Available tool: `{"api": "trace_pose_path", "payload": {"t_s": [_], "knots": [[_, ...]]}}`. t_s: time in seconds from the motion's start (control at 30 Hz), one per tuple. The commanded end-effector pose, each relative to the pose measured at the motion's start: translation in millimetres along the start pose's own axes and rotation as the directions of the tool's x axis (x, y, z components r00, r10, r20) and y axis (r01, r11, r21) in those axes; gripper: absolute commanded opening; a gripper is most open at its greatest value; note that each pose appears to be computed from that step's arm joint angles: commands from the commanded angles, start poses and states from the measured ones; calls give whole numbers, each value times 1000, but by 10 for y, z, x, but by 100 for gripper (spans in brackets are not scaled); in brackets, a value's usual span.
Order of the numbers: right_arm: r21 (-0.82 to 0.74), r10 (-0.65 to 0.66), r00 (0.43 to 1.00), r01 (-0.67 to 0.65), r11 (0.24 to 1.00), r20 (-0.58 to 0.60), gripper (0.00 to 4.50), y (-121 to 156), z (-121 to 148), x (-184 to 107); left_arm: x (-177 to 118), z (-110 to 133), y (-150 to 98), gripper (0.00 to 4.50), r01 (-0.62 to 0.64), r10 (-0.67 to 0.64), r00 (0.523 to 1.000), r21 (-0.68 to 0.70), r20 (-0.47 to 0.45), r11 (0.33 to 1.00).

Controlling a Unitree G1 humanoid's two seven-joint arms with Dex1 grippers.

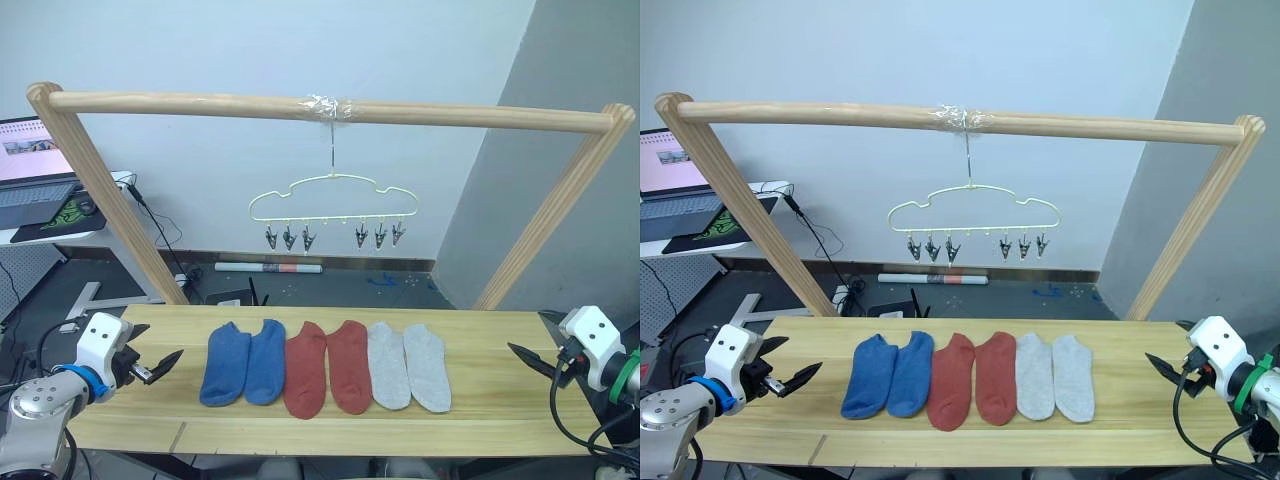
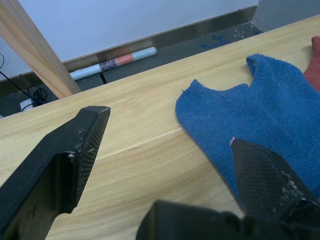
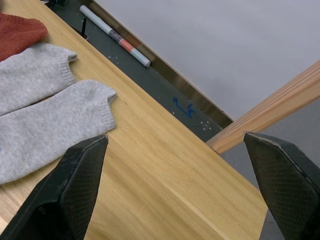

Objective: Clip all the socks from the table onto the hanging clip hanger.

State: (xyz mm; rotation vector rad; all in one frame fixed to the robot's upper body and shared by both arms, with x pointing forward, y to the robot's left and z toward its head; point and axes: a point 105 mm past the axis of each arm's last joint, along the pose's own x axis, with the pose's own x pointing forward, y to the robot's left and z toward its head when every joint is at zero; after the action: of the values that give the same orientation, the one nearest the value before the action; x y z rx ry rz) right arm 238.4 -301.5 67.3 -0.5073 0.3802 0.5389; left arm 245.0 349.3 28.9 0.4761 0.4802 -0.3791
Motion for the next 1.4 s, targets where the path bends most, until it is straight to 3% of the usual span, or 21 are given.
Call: {"api": "trace_pose_path", "payload": {"t_s": [0.03, 0.37, 0.53, 0.63, 0.73, 0.83, 1.03, 1.2, 1.4], "knots": [[-26, -7, 999, 8, 1000, 52, 450, -66, 167, 1, -62, 141, 120, 447, -43, 43, 997, -7, 59, 999], [-28, -76, 986, 81, 996, 149, 450, -176, 354, 17, -136, 115, 103, 447, -43, 42, 998, 15, 54, 999], [-18, -63, 984, 67, 998, 168, 450, -154, 380, 25, -128, 196, 119, 447, -67, 70, 992, -29, 105, 997], [-61, -39, 986, 50, 997, 164, 450, -90, 400, 48, -101, 339, 151, 447, -136, 139, 975, -27, 172, 990], [-54, -16, 986, 26, 998, 167, 450, -46, 411, 59, -49, 473, 59, 447, -101, 130, 964, -132, 233, 986], [-51, -6, 985, 15, 999, 173, 450, -15, 436, 73, -21, 532, -12, 447, -85, 121, 962, -151, 244, 985], [-19, 35, 964, -31, 999, 264, 450, 266, 698, 249, 173, 884, -333, 447, -75, 134, 930, -180, 341, 981], [-3, 89, 920, -95, 995, 381, 450, 574, 1079, 409, 402, 1245, -555, 447, -104, 193, 882, -221, 430, 970], [-47, 167, 866, -164, 985, 471, 450, 830, 1543, 484, 499, 1658, -588, 447, -148, 264, 799, -248, 540, 957]]}}
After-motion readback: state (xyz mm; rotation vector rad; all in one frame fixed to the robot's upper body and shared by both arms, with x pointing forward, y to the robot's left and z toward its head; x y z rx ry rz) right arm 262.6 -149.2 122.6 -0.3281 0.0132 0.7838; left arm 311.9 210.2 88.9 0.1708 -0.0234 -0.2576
